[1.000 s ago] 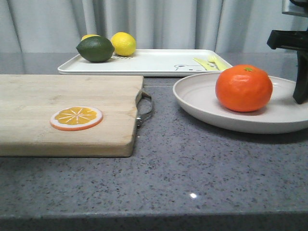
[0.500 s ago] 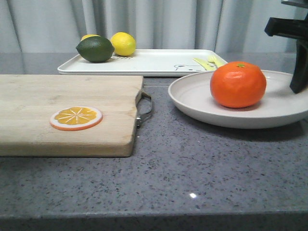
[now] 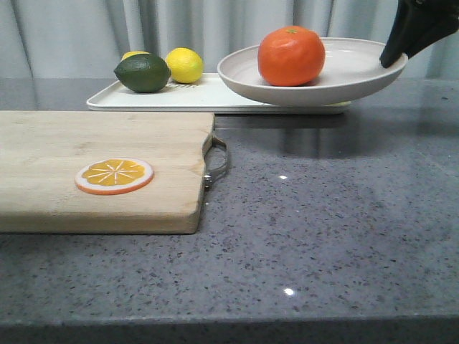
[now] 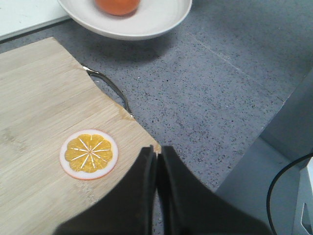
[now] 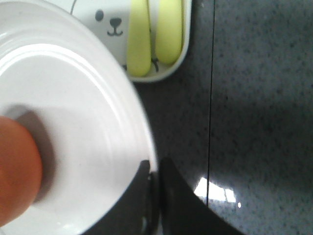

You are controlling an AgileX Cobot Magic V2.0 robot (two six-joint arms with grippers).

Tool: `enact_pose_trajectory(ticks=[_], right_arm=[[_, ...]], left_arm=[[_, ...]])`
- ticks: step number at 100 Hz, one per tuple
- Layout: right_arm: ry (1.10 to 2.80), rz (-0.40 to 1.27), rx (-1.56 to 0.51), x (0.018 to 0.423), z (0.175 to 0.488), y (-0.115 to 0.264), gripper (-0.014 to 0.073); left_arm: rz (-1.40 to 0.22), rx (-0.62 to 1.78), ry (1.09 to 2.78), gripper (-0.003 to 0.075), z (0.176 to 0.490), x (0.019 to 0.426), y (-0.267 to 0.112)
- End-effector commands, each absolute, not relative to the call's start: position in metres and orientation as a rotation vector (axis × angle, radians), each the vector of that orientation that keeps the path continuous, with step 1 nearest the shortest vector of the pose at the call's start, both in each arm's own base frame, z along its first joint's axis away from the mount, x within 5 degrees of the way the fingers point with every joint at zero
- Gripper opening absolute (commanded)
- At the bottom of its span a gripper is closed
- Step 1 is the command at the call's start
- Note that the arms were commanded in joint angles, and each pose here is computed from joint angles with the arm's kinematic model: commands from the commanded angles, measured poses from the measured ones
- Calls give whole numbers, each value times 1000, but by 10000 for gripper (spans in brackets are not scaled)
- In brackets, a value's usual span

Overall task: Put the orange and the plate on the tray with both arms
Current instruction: 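Lift the plate with the right gripper and carry it over the tray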

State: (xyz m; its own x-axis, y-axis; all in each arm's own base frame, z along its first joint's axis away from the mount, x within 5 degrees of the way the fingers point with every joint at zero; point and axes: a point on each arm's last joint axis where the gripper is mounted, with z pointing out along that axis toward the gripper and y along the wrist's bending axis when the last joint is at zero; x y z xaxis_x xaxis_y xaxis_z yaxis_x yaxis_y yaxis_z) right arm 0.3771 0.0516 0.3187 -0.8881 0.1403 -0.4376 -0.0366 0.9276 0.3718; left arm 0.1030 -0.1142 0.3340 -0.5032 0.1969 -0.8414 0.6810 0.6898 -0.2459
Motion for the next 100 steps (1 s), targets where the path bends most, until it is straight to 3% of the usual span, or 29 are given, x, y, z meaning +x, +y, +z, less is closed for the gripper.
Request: enact_pose_trajectory(ticks=[1, 46, 100], right_arm=[[2506, 570, 53, 390, 348, 55, -61], [2402, 715, 4, 467, 359, 70, -61], [2334, 762, -35, 513, 329, 98, -61]], left_arm=[[-764, 613, 1959, -19, 350, 105, -115], [-765, 603, 1944, -19, 350, 106, -115], [-747, 604, 1981, -19, 342, 117, -124]])
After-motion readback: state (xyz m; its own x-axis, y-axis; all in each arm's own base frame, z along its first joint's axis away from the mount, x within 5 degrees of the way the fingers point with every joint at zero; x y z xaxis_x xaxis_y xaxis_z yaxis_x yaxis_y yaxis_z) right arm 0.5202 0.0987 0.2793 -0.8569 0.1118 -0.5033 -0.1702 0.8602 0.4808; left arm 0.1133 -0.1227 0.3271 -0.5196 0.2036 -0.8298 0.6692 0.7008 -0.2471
